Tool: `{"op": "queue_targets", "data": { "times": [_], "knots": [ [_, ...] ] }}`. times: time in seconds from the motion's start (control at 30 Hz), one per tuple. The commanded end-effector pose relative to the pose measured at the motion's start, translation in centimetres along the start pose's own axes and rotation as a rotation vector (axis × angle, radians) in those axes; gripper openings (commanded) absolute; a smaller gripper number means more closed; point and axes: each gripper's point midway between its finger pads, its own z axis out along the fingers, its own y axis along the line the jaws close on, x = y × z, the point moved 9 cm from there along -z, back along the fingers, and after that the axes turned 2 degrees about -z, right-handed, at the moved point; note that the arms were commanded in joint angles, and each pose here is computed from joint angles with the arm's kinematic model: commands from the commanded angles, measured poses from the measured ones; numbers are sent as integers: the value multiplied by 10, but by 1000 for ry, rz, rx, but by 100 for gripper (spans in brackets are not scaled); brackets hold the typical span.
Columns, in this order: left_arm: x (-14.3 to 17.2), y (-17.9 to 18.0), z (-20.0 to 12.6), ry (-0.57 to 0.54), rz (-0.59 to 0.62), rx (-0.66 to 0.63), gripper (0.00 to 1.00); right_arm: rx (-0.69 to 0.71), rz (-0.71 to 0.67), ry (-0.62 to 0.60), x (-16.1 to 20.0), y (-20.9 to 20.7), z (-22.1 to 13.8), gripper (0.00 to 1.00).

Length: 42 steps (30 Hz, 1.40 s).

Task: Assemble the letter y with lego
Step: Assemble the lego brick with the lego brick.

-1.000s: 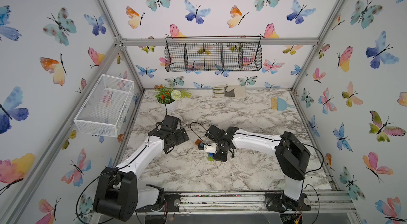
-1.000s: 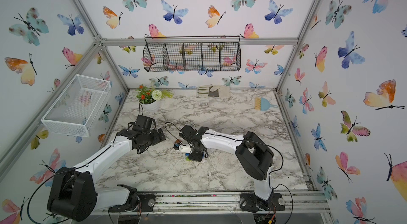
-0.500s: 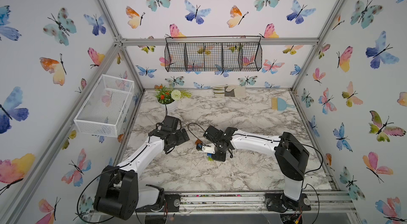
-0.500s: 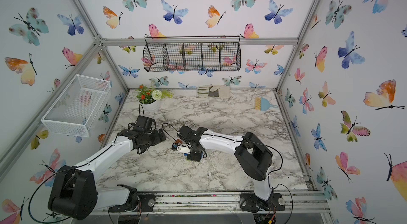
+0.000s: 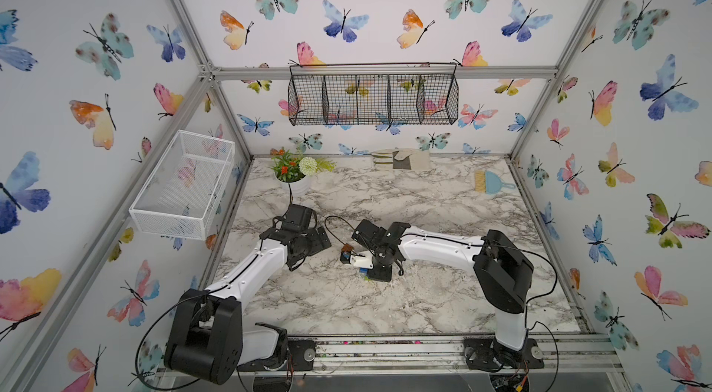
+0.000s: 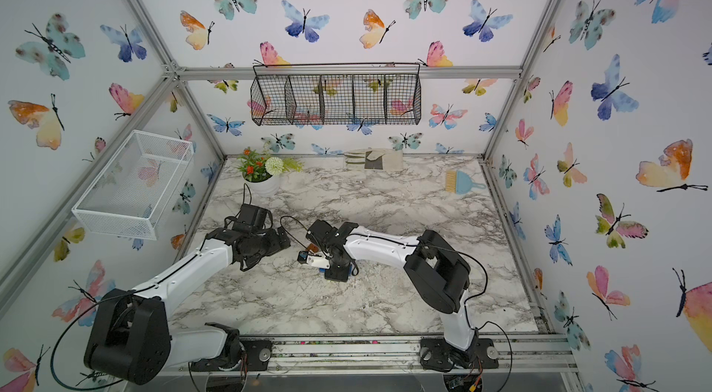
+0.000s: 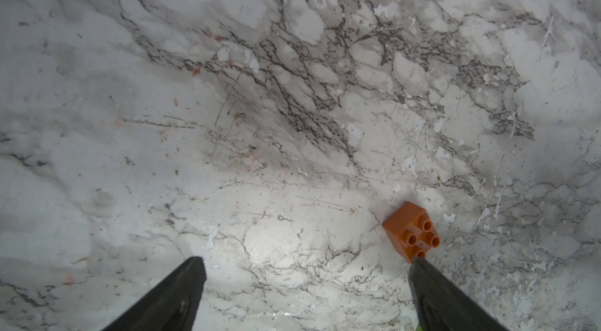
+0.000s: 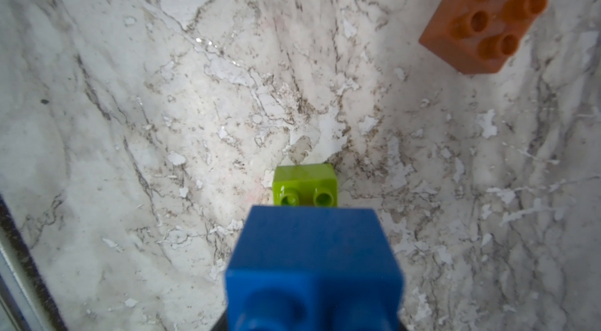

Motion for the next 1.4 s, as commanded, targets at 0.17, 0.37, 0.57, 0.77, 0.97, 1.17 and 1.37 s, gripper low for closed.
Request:
{"op": "queue_targets", "data": {
  "times": [0.17,0.37,0.57,0.77,0.97,1.17,1.37],
  "knots": [
    [3,3,4,21,-6,3,98,-22,-48,91,3,9,12,8],
    [3,2,4,23,-5,7,98,-16,-64,114,1,12,17,8],
    [3,2,4,22,-6,11,98,-10,-81,152,1,16,25,9],
    [2,3,3,19,-12,15,98,-21,-98,173,0,29,36,8],
    [0,2,2,15,-18,23,98,-12,-91,172,0,29,37,8],
    [-1,1,1,14,-15,25,98,6,-81,163,-4,25,30,11],
    [-4,1,-2,9,-15,24,98,3,-81,150,-12,23,25,28]
  ]
}}
